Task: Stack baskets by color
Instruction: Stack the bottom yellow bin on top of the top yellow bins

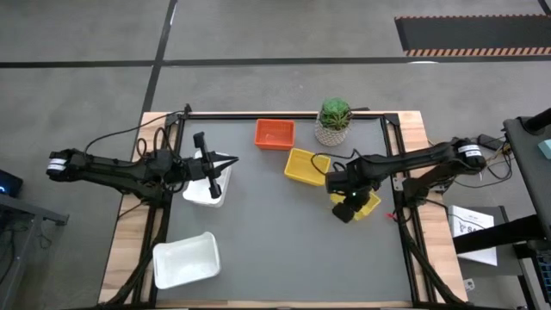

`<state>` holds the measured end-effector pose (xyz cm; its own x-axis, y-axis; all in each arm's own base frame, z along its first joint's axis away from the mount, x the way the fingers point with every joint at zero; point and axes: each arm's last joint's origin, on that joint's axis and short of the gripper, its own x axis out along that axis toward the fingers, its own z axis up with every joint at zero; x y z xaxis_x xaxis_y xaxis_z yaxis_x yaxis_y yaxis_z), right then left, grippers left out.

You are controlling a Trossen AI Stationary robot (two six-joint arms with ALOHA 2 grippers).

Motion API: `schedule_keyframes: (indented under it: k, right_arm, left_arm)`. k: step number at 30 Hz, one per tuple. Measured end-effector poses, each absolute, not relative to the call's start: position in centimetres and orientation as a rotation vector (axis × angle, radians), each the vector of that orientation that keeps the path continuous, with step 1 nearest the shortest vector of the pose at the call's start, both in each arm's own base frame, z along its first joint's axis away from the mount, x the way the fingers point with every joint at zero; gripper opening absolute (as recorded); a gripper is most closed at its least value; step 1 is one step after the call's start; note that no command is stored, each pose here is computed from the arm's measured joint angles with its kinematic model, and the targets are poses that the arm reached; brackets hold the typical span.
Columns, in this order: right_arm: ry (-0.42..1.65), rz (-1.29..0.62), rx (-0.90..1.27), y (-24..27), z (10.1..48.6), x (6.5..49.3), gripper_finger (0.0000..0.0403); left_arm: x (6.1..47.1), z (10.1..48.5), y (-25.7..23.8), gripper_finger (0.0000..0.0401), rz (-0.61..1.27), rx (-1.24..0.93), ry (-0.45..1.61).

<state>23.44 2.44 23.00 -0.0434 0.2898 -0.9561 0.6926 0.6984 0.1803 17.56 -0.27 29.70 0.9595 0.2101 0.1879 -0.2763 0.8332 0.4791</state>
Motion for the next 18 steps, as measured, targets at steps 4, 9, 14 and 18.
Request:
schedule_keyframes:
  k: [4,9,14,18]
  right_arm:
    - [1.557,-0.146,0.565,3.9,25.4,24.1,0.0009]
    - [1.401,-0.09,0.153,5.9,28.0,25.3,0.0009]
    - [1.206,-0.371,-0.11,6.1,30.0,27.4,0.0009]
    - [1.219,-0.4,-0.141,5.6,29.9,29.9,0.0009]
  left_arm:
    - [17.6,29.7,-0.3,0.0,0.258,0.525,-0.129]
    - [17.6,29.7,-0.3,0.0,0.258,0.524,-0.129]
    - [17.6,29.7,-0.3,0.0,0.258,0.523,-0.129]
    - [17.6,29.7,-0.3,0.0,0.258,0.522,-0.131]
